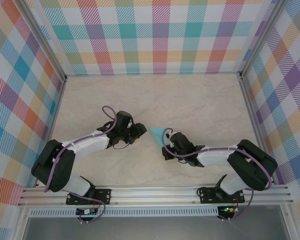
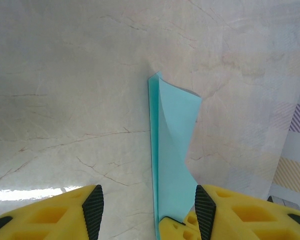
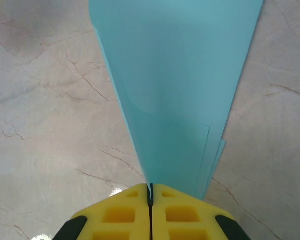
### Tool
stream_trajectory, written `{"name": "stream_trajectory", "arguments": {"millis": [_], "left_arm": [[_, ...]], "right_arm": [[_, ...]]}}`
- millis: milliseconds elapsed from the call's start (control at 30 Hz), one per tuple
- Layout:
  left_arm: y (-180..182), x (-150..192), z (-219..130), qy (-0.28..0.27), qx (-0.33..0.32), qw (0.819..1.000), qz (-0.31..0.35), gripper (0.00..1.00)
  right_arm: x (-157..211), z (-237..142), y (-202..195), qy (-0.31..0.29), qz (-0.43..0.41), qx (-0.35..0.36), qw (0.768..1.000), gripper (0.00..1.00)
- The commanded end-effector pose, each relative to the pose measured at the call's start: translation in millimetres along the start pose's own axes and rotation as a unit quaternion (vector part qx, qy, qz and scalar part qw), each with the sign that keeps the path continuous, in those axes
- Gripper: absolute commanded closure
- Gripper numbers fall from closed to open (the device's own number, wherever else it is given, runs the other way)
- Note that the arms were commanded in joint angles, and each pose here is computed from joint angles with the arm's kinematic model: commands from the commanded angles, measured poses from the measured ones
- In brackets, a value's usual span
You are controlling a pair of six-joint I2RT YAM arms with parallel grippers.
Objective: Fold a paper plane with a square sheet of paper (pick it up from the middle)
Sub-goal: Fold the wing for the fifth time at the center of the table.
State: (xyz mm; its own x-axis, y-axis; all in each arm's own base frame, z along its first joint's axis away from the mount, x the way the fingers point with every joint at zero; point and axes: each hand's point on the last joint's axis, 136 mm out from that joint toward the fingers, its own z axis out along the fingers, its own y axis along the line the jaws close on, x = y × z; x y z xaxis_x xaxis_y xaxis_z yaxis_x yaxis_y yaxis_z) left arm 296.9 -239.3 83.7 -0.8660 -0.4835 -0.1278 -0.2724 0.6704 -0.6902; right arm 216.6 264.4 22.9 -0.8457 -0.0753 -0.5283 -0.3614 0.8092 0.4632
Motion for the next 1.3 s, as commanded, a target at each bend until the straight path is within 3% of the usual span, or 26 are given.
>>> {"name": "stream_trajectory", "arguments": {"millis": [0,333,633,1267], "left_arm": [[-5.6,5.4,8.0,0.016,0.021,1.0,-0.008,0.46],[-39.7,27.9,26.4,0.06,0.071,0.996,0.017,0.49],[-55.3,45.0,43.9,0.091,0.102,0.99,0.039,0.62],[-72.4,54.2,65.1,0.119,0.134,0.983,0.052,0.6]], "right_arm": [[-4.8,-3.0,10.6,-0.011,0.033,-0.046,0.998,0.94],[-6.2,-2.2,6.5,0.0,0.095,-0.085,0.992,0.93],[-6.8,-1.1,-6.4,0.01,0.154,-0.095,0.983,0.93],[-7.3,2.0,-14.5,0.017,0.237,-0.129,0.963,0.92]]}}
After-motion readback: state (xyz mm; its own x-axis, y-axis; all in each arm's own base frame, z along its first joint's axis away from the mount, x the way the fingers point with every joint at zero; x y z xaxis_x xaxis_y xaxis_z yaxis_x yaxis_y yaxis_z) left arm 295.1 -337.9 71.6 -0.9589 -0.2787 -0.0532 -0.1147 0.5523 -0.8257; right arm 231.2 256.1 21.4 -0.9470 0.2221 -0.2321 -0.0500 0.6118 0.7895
